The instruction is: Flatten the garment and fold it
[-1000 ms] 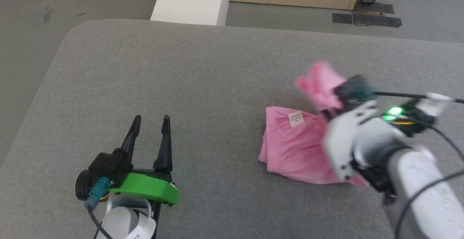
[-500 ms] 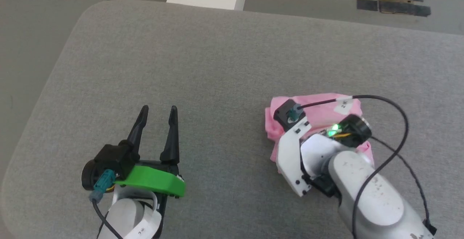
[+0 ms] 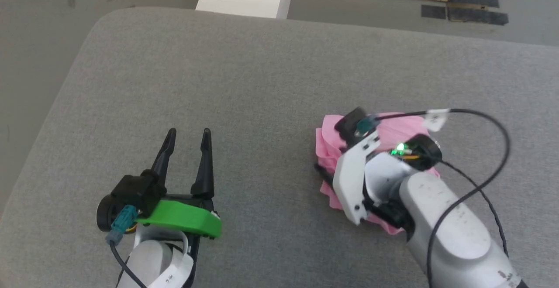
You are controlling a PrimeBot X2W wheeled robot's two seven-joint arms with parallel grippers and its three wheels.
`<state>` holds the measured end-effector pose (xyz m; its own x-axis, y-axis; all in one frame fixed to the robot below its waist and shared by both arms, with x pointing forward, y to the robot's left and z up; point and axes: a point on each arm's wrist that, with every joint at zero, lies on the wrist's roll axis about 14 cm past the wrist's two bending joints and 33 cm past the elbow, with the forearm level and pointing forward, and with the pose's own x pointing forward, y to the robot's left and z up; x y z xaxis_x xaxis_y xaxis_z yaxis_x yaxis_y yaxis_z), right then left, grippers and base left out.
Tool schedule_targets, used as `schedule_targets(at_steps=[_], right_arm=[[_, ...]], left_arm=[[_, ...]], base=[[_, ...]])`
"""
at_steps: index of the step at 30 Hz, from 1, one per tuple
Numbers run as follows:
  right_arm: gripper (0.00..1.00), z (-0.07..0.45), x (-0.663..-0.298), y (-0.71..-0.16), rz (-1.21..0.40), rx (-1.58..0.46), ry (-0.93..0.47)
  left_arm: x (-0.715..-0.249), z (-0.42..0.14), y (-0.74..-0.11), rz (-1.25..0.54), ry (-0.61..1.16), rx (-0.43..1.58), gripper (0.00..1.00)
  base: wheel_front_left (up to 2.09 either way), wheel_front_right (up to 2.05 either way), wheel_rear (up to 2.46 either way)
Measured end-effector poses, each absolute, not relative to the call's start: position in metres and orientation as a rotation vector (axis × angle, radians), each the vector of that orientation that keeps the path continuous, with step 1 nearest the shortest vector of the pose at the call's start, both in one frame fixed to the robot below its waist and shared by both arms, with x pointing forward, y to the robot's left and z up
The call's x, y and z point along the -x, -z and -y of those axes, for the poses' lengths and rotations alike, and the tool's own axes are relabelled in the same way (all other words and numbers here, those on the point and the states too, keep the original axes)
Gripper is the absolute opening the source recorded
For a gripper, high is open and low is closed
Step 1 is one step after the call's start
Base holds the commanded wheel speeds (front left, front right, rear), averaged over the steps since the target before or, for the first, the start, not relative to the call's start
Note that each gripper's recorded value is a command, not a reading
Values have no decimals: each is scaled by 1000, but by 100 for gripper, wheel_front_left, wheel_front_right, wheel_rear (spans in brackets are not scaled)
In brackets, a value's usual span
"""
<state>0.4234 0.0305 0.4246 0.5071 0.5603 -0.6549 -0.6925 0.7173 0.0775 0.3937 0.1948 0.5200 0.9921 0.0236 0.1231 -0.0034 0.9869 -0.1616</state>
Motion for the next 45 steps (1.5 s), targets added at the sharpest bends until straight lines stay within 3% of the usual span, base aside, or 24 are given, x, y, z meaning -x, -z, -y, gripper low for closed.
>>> schedule_targets(at_steps=[6, 12, 18, 25, 32, 45], right_arm=[[100, -21, -448, -504, -396, -7, -698], [100, 48, -455, -553, -106, -122, -478], [100, 115, -437, -570, 89, -171, -268], [100, 165, -395, -551, 147, -108, -117], [100, 186, -371, -532, 130, -71, -53], [100, 190, -361, -526, 123, -55, -38]], left_arm=[[-391, -192, -527, 146, -5, 166, 100], [-389, -188, -534, 167, 8, 171, 100], [-390, -178, -540, 182, 38, 179, 100], [-391, -158, -543, 186, 94, 189, 100], [-389, -153, -542, 181, 110, 192, 100], [-387, -154, -533, 155, 101, 194, 100]], base=[[0, 0, 0], [0, 0, 0], [0, 0, 0], [0, 0, 0], [0, 0, 0], [0, 0, 0]])
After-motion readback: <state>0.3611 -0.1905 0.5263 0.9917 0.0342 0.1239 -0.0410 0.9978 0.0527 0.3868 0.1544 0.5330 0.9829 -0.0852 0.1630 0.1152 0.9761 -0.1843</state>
